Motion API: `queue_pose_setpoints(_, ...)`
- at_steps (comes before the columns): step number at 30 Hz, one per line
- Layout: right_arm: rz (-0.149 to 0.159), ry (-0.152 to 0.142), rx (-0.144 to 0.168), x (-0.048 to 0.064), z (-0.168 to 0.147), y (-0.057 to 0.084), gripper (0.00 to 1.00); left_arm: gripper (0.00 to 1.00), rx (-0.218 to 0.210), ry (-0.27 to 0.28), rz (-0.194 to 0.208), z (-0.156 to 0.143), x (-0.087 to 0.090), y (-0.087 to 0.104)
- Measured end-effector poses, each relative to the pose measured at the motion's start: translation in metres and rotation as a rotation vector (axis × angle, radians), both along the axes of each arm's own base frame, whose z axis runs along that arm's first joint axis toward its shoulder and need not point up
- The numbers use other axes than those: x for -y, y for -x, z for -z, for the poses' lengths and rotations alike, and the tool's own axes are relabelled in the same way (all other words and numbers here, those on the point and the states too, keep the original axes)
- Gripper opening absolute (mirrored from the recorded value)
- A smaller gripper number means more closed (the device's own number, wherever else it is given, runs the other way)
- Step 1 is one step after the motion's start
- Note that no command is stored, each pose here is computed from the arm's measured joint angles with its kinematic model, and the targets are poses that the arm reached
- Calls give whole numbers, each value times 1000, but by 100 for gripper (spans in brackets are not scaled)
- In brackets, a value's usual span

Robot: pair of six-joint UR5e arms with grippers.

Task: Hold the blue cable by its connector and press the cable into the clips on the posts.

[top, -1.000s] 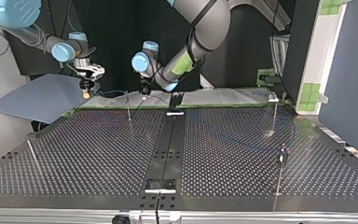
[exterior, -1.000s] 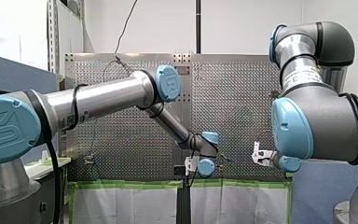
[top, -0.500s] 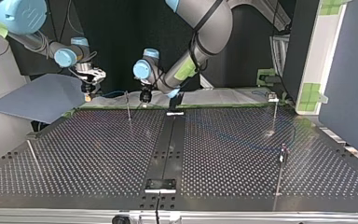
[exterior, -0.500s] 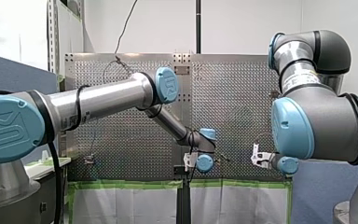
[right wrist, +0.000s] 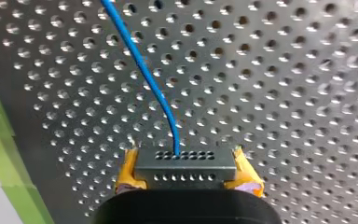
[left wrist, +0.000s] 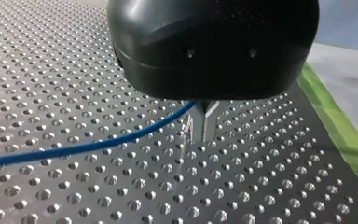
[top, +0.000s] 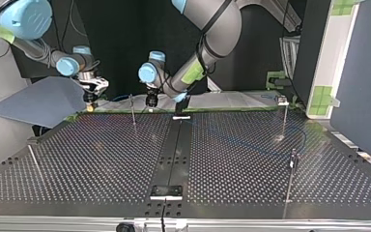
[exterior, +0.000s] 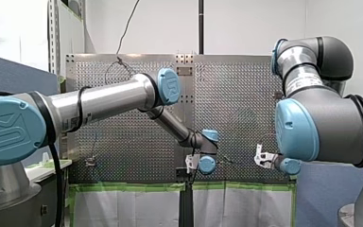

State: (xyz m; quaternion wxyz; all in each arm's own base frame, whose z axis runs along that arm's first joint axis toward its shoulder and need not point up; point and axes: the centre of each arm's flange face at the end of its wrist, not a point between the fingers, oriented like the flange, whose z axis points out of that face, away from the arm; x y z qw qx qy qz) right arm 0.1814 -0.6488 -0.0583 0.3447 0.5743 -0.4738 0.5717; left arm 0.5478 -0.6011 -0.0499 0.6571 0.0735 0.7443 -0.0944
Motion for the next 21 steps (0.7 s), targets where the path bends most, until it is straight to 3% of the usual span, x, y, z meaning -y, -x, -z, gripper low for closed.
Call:
queue_pose_setpoints(9, -10, -9, 4, 20, 5, -4, 0, 0, 13, 10, -14, -6, -3, -11)
queue_pose_setpoints(21, -16, 26, 6, 48, -12, -9, 0, 0, 42, 30, -60, -16, -10, -35)
